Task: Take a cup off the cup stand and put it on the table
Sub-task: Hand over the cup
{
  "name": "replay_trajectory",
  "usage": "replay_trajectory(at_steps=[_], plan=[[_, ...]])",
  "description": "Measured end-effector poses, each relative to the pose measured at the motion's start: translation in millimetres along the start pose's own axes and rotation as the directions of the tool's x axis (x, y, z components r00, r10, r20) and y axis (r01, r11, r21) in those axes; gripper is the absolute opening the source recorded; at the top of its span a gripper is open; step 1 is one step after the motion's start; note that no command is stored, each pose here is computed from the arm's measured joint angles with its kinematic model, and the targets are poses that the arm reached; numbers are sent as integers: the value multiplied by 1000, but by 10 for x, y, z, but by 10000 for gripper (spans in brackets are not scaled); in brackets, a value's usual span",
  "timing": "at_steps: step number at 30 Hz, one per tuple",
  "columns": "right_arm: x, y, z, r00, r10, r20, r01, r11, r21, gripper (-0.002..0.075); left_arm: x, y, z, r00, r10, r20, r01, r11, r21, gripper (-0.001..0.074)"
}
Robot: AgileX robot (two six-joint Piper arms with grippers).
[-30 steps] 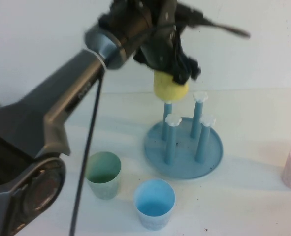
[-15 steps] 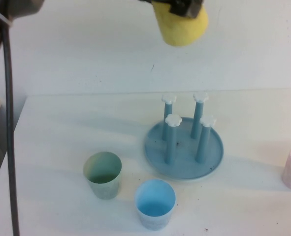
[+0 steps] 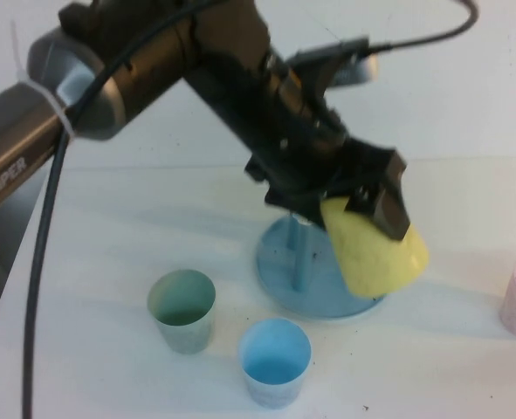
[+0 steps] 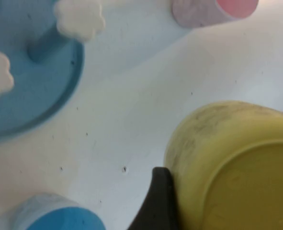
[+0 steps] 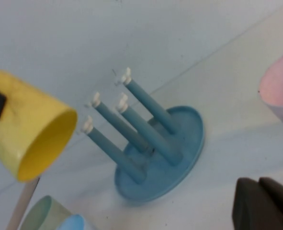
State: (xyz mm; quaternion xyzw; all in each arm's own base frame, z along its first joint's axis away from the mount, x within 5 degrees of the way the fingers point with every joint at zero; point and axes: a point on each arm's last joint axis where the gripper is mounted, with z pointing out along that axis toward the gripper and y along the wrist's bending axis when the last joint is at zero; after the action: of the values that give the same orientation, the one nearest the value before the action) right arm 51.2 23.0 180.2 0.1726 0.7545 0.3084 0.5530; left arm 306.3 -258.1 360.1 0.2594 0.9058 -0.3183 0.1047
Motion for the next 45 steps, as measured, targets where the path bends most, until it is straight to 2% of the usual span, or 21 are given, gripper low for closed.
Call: replay_trajectory(at_steps=[5, 9, 11, 13, 15, 19, 21, 23, 25, 28, 30, 32, 33, 37, 39, 42, 45], plan=[[-40, 1, -1, 998, -35, 44, 35, 999, 0, -3, 320, 83, 81, 996, -83, -25, 84, 996, 41, 587], [-27, 3, 0, 990, -141, 30, 141, 990, 1, -3, 546, 168, -63, 986, -165, 22, 163, 982, 92, 587], [-24, 13, 0, 982, -189, 29, 189, 982, -9, -3, 650, 294, -168, 967, -248, 61, 238, 961, 139, 586], [-25, 37, -1, 976, -216, 36, 218, 975, -33, -3, 713, 454, -277, 934, -341, 108, 314, 926, 209, 587], [-18, 82, -4, 968, -246, 42, 248, 965, -83, -3, 755, 592, -335, 890, -435, 134, 376, 868, 324, 587], [-10, 208, 19, 954, -296, 46, 299, 930, -212, -3, 772, 792, -392, 796, -586, 154, 417, 714, 563, 587], [-29, 256, 55, 927, -368, 69, 373, 894, -249, -3, 759, 826, -412, 759, -633, 153, 406, 643, 649, 586], [-49, 273, 104, 883, -465, 67, 466, 849, -249, -3, 761, 817, -406, 756, -640, 134, 395, 610, 687, 586], [-124, 335, 168, 854, -518, 45, 511, 821, -255, -2, 760, 808, -403, 761, -639, 113, 392, 590, 706, 586], [-317, 532, 280, 795, -605, 49, 588, 747, -312, 10, 758, 806, -398, 761, -641, 95, 395, 574, 717, 586], [-432, 676, 384, 745, -665, 60, 633, 674, -381, 47, 763, 797, -399, 762, -644, 75, 403, 561, 723, 586], [-516, 815, 485, 703, -705, 86, 653, 593, -471, 118, 769, 786, -404, 761, -647, 54, 412, 546, 729, 586], [-558, 883, 548, 691, -716, 98, 649, 555, -521, 166, 771, 782, -404, 759, -649, 45, 418, 540, 731, 586], [-677, 1059, 838, 702, -705, 100, 560, 460, -689, 351, 771, 782, -405, 743, -669, 18, 445, 515, 732, 586], [-725, 1105, 984, 722, -686, 86, 504, 436, -745, 395, 770, 782, -406, 739, -674, 12, 452, 508, 733, 586], [-795, 1149, 1209, 749, -660, 65, 426, 404, -809, 421, 770, 782, -406, 735, -678, 5, 458, 502, 733, 586], [-857, 1146, 1438, 760, -649, 42, 392, 404, -826, 428, 770, 782, -406, 734, -679, 4, 460, 501, 733, 586]])
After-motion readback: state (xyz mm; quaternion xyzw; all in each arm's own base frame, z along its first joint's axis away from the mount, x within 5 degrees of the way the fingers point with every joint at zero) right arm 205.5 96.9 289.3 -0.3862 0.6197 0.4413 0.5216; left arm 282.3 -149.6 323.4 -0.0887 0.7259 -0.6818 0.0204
